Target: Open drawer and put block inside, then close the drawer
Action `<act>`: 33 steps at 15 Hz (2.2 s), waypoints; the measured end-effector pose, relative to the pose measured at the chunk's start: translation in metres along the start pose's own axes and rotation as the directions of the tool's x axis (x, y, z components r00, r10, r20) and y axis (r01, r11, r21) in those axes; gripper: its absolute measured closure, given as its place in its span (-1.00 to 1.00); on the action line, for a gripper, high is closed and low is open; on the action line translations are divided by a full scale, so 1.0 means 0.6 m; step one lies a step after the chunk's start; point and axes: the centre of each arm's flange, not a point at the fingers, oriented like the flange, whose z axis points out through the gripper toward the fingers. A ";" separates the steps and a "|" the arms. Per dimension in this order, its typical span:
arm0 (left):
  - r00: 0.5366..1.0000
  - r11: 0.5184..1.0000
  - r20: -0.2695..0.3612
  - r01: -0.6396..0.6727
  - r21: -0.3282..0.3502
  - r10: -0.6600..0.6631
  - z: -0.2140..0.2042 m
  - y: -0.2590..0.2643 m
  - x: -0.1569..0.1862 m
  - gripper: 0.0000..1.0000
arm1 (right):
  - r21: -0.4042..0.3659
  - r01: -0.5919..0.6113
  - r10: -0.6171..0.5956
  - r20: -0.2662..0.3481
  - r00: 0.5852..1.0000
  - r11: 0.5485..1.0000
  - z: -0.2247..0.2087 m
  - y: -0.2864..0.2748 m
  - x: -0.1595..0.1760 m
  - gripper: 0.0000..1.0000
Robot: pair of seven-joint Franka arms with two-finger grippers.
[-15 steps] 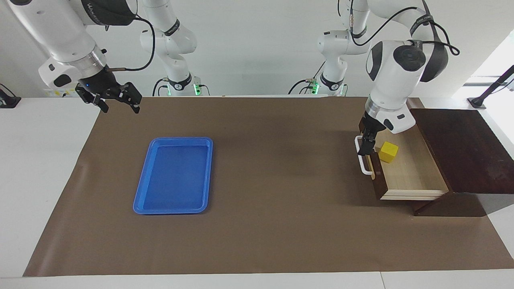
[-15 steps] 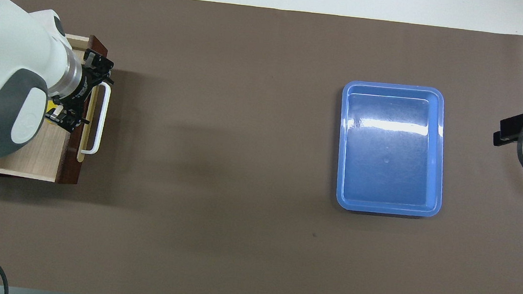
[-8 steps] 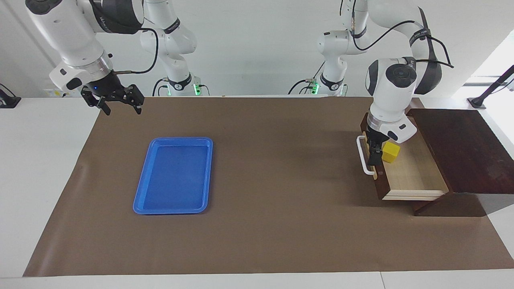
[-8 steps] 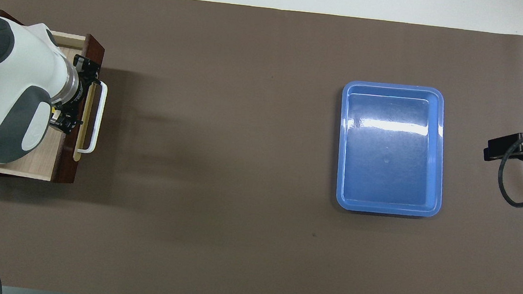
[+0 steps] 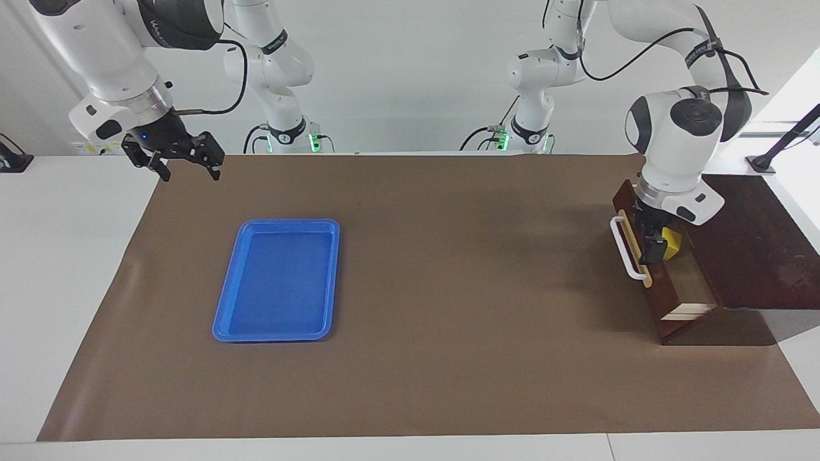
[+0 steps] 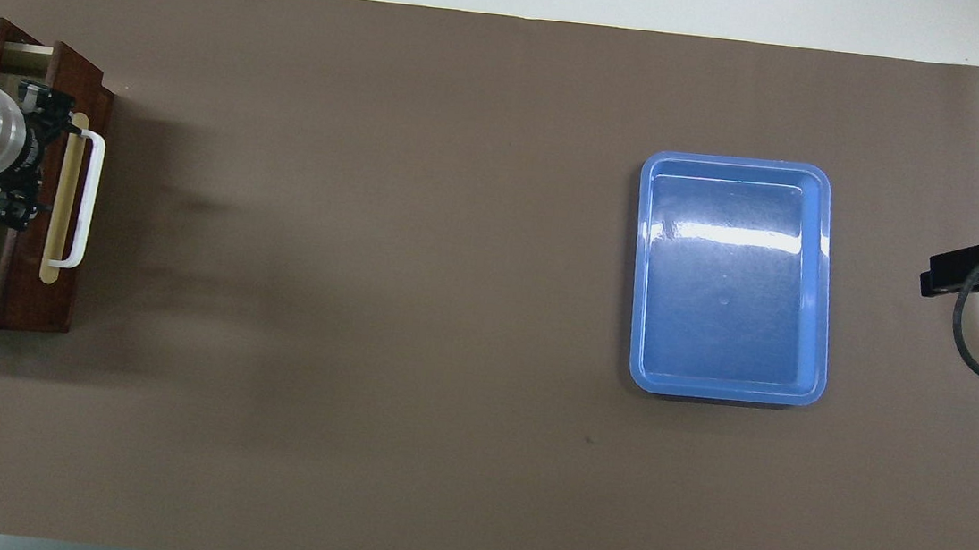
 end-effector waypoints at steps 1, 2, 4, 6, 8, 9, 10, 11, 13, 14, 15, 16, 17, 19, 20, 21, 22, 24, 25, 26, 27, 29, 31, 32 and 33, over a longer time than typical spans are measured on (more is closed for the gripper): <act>1.000 1.000 -0.004 0.006 -0.003 -0.006 0.006 -0.006 0.025 -1.00 | 0.000 0.000 0.000 0.004 1.000 1.000 0.003 0.000 0.002 -1.00; 1.000 1.000 -0.006 0.011 -0.004 -0.011 0.011 -0.011 0.044 -1.00 | 0.001 -0.001 0.001 0.011 1.000 1.000 0.006 0.001 0.002 -1.00; 1.000 1.000 -0.006 0.015 -0.005 -0.015 0.016 -0.016 0.060 -1.00 | 0.002 -0.004 0.004 0.030 1.000 1.000 0.011 0.004 0.001 -1.00; 1.000 1.000 -0.009 0.003 -0.003 -0.003 0.016 -0.016 0.057 -1.00 | 0.002 -0.007 0.007 0.042 0.999 1.000 0.013 0.006 0.000 -1.00; 1.000 1.000 -0.007 -0.022 -0.001 0.022 0.017 -0.013 0.049 -1.00 | 0.002 -0.008 0.007 0.044 0.999 1.000 0.012 0.007 -0.001 -1.00; 0.999 0.999 -0.005 -0.035 0.001 0.035 0.017 -0.011 0.041 -1.00 | 0.002 -0.008 0.007 0.042 0.999 1.000 0.010 0.007 -0.001 -1.00; 0.999 0.999 -0.001 -0.053 0.011 0.053 0.015 -0.009 0.029 -1.00 | 0.002 -0.008 0.008 0.040 0.999 1.000 0.009 0.007 -0.001 -1.00; 0.996 0.995 0.009 -0.092 0.027 0.092 0.013 -0.007 0.013 -1.00 | 0.002 -0.008 0.008 0.040 0.999 1.000 0.008 0.007 -0.001 -1.00; 0.974 0.974 0.052 -0.223 0.041 0.220 -0.010 -0.007 -0.023 -1.00 | 0.002 -0.007 0.007 0.039 0.999 1.000 0.008 0.007 -0.001 -1.00; 0.950 0.952 0.092 -0.303 0.032 0.299 -0.037 -0.011 -0.040 -1.00 | 0.001 -0.007 0.007 0.039 0.999 1.000 0.008 0.006 -0.001 -1.00; 0.916 0.923 0.131 -0.384 0.018 0.379 -0.071 -0.018 -0.053 -1.00 | 0.001 -0.006 0.006 0.038 0.999 1.000 0.007 0.006 -0.001 -1.00; 0.869 0.880 0.166 -0.474 0.008 0.466 -0.110 -0.028 -0.066 -1.00 | 0.001 -0.005 0.005 0.038 0.999 1.000 0.007 0.005 -0.001 -1.00; 0.810 0.826 0.194 -0.564 0.000 0.554 -0.145 -0.037 -0.081 -1.00 | 0.001 -0.004 0.004 0.037 0.999 1.000 0.006 0.004 -0.001 -1.00; 0.654 0.679 0.235 -0.733 -0.038 0.719 -0.190 -0.048 -0.117 -1.00 | 0.001 -0.003 0.003 0.035 0.999 1.000 0.005 0.003 -0.001 -1.00; 0.585 0.614 0.247 -0.787 -0.059 0.773 -0.196 -0.048 -0.131 -1.00 | -0.001 -0.003 0.003 0.035 0.999 1.000 0.005 0.003 -0.001 -1.00; 0.537 0.570 0.260 -0.819 -0.069 0.803 -0.195 -0.048 -0.138 -1.00 | -0.007 -0.002 0.002 0.036 0.999 1.000 0.005 0.003 -0.001 -1.00; 0.504 0.542 0.275 -0.837 -0.077 0.819 -0.189 -0.047 -0.140 -1.00 | -0.017 0.000 0.001 0.036 0.999 1.000 0.005 0.004 -0.001 -1.00; 0.440 0.489 0.295 -0.865 -0.114 0.848 -0.183 -0.032 -0.132 -1.00 | -0.026 0.002 -0.001 0.037 0.999 1.000 0.005 0.003 -0.001 -1.00; 0.407 0.459 0.292 -0.879 -0.134 0.865 -0.189 -0.022 -0.128 -1.00 | -0.026 0.002 -0.001 0.037 0.999 1.000 0.005 0.003 -0.001 -1.00; 0.384 0.437 0.287 -0.888 -0.147 0.878 -0.197 -0.014 -0.127 -1.00 | -0.026 0.002 -0.001 0.037 0.999 1.000 0.005 0.003 -0.001 -1.00; 0.371 0.423 0.281 -0.893 -0.154 0.885 -0.206 -0.010 -0.128 -1.00 | -0.026 0.002 -0.001 0.037 0.999 1.000 0.005 0.003 -0.001 -1.00; 0.354 0.407 0.282 -0.900 -0.157 0.892 -0.217 -0.011 -0.132 -1.00 | -0.027 0.002 -0.001 0.037 0.999 1.000 0.005 0.003 -0.001 -1.00; 0.348 0.401 0.283 -0.902 -0.157 0.894 -0.220 -0.013 -0.134 -1.00 | -0.027 0.002 -0.001 0.037 0.999 1.000 0.005 0.003 0.000 -1.00; 0.348 0.401 0.282 -0.903 -0.157 0.894 -0.222 -0.015 -0.133 -1.00 | -0.027 0.002 -0.001 0.037 0.999 1.000 0.005 0.003 0.000 -1.00; 0.346 0.398 0.280 -0.904 -0.157 0.895 -0.225 -0.018 -0.133 -1.00 | -0.027 0.002 -0.001 0.037 0.999 1.000 0.005 0.003 0.000 -1.00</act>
